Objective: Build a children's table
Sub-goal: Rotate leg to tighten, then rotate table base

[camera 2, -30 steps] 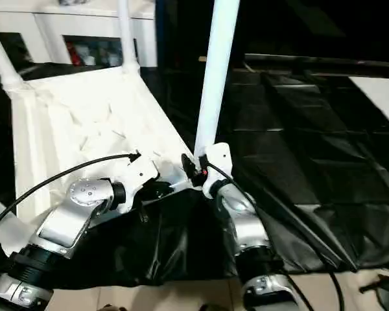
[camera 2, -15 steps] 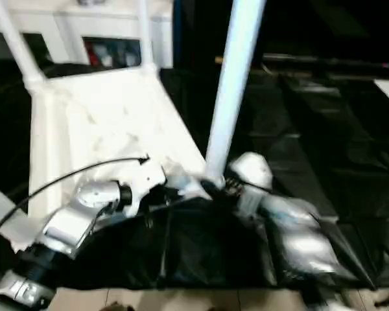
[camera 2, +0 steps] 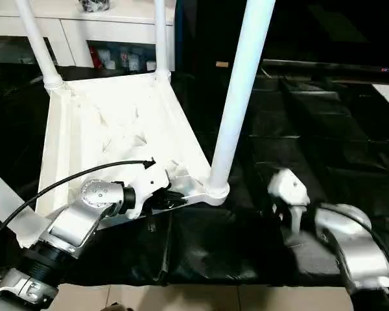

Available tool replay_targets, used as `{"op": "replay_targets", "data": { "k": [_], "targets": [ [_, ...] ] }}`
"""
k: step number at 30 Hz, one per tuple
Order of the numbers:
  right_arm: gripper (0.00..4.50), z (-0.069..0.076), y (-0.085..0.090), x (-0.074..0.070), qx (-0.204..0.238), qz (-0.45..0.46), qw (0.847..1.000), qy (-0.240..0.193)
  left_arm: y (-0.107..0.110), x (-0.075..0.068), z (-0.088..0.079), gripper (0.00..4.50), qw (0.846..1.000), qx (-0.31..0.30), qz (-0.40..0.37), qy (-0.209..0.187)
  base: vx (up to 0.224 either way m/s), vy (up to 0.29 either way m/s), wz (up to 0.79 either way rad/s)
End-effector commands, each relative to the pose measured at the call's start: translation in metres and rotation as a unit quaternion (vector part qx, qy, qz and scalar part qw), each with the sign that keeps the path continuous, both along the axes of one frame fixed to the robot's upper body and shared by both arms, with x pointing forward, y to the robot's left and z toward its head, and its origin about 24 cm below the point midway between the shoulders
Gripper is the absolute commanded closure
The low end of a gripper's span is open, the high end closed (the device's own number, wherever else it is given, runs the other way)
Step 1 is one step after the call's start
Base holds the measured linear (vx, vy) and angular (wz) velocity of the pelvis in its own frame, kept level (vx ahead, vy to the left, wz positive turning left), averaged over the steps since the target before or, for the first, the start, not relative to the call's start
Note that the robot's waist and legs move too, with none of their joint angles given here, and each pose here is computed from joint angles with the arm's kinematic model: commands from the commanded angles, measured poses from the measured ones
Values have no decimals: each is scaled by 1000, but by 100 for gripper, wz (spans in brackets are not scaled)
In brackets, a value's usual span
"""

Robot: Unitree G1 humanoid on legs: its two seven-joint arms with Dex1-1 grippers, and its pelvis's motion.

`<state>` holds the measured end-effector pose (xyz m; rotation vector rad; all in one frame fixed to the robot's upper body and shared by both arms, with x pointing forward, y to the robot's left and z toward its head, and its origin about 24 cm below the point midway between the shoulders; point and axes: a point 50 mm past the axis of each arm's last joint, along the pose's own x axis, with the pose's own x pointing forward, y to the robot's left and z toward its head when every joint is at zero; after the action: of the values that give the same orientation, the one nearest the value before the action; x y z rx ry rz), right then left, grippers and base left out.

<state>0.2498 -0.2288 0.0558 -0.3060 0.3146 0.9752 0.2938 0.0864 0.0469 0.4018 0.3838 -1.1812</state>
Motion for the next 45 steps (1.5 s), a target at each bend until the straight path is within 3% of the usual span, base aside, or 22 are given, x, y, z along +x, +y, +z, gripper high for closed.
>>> {"op": "replay_targets", "data": {
  "k": [1, 7, 8, 11, 14, 16, 20, 24, 26, 29, 30, 34, 38, 45],
  "targets": [
    [104, 5, 4, 0, 7, 10, 1000, 0, 2, 0, -6, 450, 1000, 7, 6, 10, 0, 0, 0],
    [50, 8, 19, -7, 64, 53, 995, 46, 0, 6, -3, 450, 1000, 5, 15, -12, 0, 0, 0],
    [32, 8, 23, -8, 67, 60, 995, 49, -1, 7, -1, 423, 1000, -10, 21, -3, 0, 0, 0],
    [15, 5, 38, -5, 68, 70, 995, 36, -5, 11, 16, 395, 996, -78, 40, -11, 0, 0, 0],
    [0, 0, 51, -1, 74, 75, 994, 27, -1, 7, 26, 388, 993, -109, 43, -12, 0, 0, 0],
    [0, -1, 59, 2, 79, 75, 994, 23, 4, 2, 30, 356, 991, -123, 43, -10, 0, 0, 0],
    [0, -3, 67, 11, 79, 58, 995, 14, 16, -10, 31, 330, 990, -129, 64, -8, 0, 0, 0],
    [0, -5, 68, 19, 72, 34, 997, 3, 31, -28, 25, 294, 981, -149, 121, 5, 0, 0, 0],
    [0, -6, 67, 20, 70, 30, 997, 1, 31, -31, 25, 274, 980, -153, 125, 7, 0, 0, 0],
    [0, -8, 64, 34, 62, -13, 998, -17, 37, -56, 24, 250, 974, -189, 122, 17, 0, 0, 0],
    [0, -8, 61, 46, 54, -54, 997, -30, 40, -71, 21, 250, 975, -190, 116, 25, 0, 0, 0],
    [0, -8, 59, 59, 44, -102, 993, -45, 45, -86, 16, 217, 979, -174, 104, 34, 0, 0, 0],
    [0, -6, 54, 85, 20, -192, 979, -68, 57, -104, 11, 180, 983, -143, 100, 52, 0, 0, 0],
    [0, 0, 55, 109, 19, -265, 960, -89, 80, -130, 1, 134, 988, -110, 74, 83, 0, 0, 0]
  ]
}}
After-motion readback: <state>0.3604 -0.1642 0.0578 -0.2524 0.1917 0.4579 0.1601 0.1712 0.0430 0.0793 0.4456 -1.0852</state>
